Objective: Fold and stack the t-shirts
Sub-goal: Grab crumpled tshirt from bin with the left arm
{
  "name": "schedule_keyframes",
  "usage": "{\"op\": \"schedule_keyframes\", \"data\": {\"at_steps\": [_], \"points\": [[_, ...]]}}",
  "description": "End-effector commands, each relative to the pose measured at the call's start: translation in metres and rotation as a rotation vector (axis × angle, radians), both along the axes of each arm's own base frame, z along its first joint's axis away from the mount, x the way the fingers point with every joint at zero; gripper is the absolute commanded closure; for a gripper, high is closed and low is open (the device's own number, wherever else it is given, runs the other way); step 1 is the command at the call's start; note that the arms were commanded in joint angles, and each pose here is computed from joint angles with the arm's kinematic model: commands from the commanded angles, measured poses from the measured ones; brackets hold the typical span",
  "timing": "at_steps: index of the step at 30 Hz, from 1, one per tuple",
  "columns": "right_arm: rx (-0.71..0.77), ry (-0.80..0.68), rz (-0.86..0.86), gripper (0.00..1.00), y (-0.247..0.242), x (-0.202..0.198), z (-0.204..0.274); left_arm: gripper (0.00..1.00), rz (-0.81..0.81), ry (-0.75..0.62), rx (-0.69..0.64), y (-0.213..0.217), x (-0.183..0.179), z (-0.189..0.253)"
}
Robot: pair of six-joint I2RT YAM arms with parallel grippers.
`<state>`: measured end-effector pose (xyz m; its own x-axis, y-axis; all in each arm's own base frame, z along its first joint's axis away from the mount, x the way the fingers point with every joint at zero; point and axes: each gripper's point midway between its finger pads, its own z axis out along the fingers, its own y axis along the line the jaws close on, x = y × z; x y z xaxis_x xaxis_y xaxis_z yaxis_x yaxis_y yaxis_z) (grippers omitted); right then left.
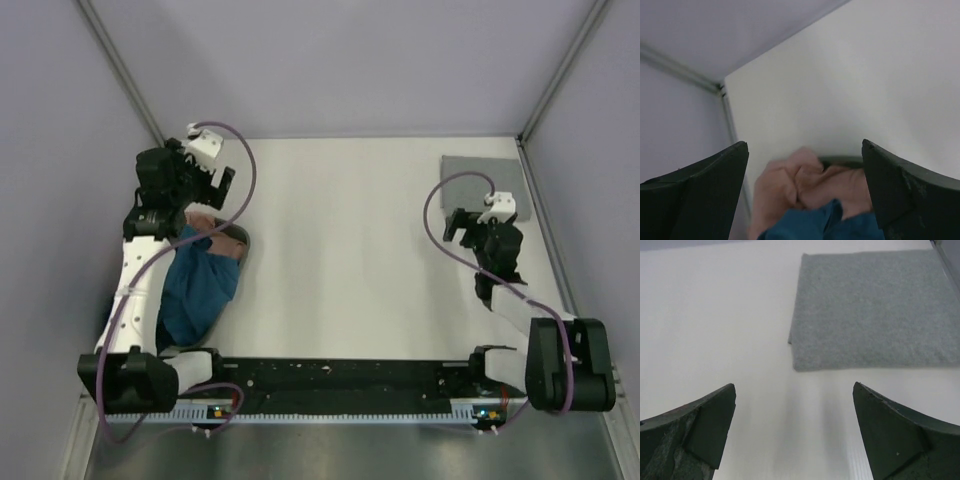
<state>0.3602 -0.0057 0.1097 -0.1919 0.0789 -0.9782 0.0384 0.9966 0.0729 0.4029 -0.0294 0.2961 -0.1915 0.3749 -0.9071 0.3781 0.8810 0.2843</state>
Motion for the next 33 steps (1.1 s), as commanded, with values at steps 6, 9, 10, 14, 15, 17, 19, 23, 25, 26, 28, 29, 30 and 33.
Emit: {"op": "schedule_keyframes", "data": {"at_steps": [6,9,10,14,15,17,19,23,25,26,28,29,30,33], "points": [[0.012,0.023,0.323,0.01,0.089,-0.003,0.104,0.01,0.412,0.625,0.479,0.176,-0.14,-0.113],[-0.006,-0.006,0.432,0.01,0.122,-0.014,0.124,0.01,0.458,0.699,0.451,0.197,-0.151,-0.129],[-0.009,-0.016,0.458,0.01,0.129,-0.017,0.129,0.03,0.461,0.719,0.437,0.199,-0.152,-0.132],[-0.019,-0.061,0.548,0.02,0.153,-0.032,0.15,1.0,0.429,0.728,0.347,0.188,-0.15,-0.126],[-0.017,-0.075,0.563,0.02,0.156,-0.036,0.156,1.0,0.439,0.68,0.337,0.186,-0.147,-0.111],[-0.011,-0.106,0.588,0.02,0.161,-0.044,0.169,1.0,0.442,0.533,0.308,0.178,-0.138,-0.071],[-0.004,-0.141,0.612,0.02,0.165,-0.051,0.182,1.0,0.446,0.365,0.291,0.169,-0.132,-0.023],[0.027,-0.202,0.668,0.01,0.176,-0.067,0.206,1.0,0.382,0.07,0.237,0.134,-0.137,0.075],[0.043,-0.228,0.702,0.02,0.184,-0.073,0.215,1.0,0.312,-0.017,0.2,0.11,-0.144,0.108],[0.05,-0.237,0.716,0.01,0.187,-0.075,0.218,1.0,0.281,-0.018,0.201,0.103,-0.146,0.111],[0.067,-0.237,0.757,0.01,0.196,-0.082,0.222,0.85,0.233,0.135,0.219,0.1,-0.155,0.078],[0.071,-0.229,0.77,0.01,0.199,-0.083,0.222,0.52,0.243,0.219,0.233,0.108,-0.155,0.057],[0.071,-0.22,0.787,0.01,0.202,-0.086,0.221,0.2,0.277,0.324,0.246,0.121,-0.154,0.028],[0.038,-0.206,0.813,0.01,0.208,-0.089,0.212,0.02,0.301,0.531,0.248,0.139,-0.15,-0.046]]}}
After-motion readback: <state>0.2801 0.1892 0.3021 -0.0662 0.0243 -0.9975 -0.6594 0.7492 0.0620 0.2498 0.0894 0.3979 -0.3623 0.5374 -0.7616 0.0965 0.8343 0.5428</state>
